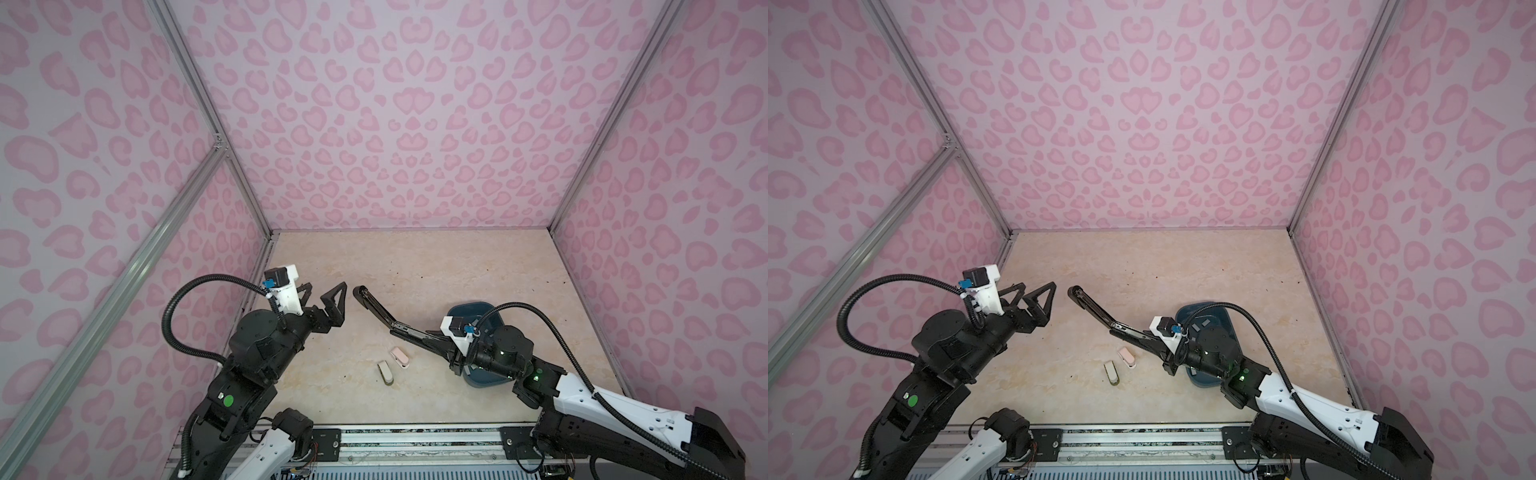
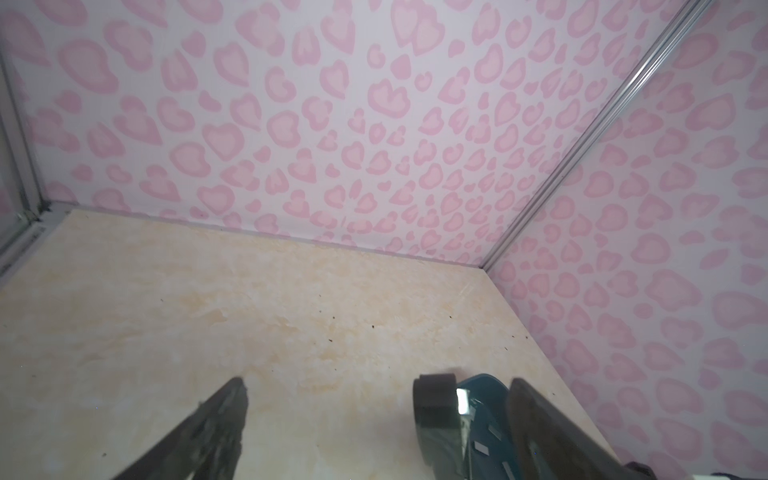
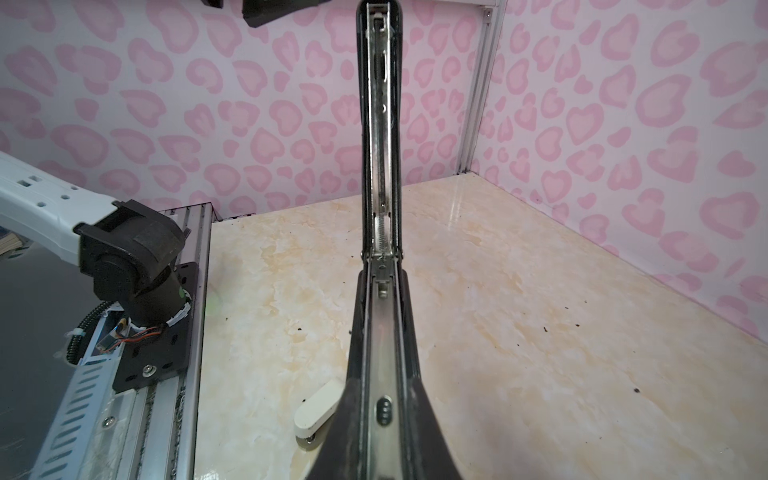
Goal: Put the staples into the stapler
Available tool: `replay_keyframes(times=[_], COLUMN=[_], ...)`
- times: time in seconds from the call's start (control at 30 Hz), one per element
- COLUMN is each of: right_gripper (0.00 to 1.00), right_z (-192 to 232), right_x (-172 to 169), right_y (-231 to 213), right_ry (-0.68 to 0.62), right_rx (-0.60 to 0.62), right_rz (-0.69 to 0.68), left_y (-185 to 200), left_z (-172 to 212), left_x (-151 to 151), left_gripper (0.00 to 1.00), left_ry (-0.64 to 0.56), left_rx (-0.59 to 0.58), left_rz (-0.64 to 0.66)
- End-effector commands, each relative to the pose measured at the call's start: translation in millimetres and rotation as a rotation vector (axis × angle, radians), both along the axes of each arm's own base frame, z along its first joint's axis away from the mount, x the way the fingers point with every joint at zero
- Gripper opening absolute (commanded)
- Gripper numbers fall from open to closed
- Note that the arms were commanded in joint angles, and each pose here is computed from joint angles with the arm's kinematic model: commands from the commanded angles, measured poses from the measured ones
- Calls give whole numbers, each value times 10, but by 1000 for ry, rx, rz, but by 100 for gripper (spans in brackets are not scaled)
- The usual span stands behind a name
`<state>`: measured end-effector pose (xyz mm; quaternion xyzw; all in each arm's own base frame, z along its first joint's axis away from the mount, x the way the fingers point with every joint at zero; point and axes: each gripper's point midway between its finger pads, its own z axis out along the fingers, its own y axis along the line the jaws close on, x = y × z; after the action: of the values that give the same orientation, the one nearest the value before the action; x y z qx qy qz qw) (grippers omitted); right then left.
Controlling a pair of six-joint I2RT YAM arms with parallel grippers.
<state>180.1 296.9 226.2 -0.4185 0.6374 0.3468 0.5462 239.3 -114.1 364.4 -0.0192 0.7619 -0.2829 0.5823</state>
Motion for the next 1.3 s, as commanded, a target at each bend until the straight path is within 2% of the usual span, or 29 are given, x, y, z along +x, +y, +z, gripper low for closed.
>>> replay_keyframes(times=[0.0, 0.1, 0.33, 0.77, 0.9, 1.1, 1.27], right_gripper=[0, 0, 0, 0, 0, 0, 0], right_z=[167, 123, 132, 194, 209, 169, 128], right_x=[72, 114, 114, 145, 201, 401, 548], right_y=[47, 56, 32, -72, -90, -175, -159], right_ry=[-34, -27, -33, -26, -24, -13, 9], right_rx=[54, 33, 43, 92, 94, 81, 94], right_rz=[-30, -50, -59, -114, -148, -272, -339], left_y=[-298, -511, -704, -426, -294, -98, -70], left_z=[126, 151, -320, -918, -953, -908, -963], left_x=[30, 28, 261, 518, 536, 528, 405], left_gripper=[98, 98, 98, 98, 98, 98, 98], left_ry=[46, -8, 118, 194, 193, 186, 171], left_rx=[-160, -186, -42, 89, 114, 118, 118], left_rz=[-110, -167, -85, 137, 197, 239, 200])
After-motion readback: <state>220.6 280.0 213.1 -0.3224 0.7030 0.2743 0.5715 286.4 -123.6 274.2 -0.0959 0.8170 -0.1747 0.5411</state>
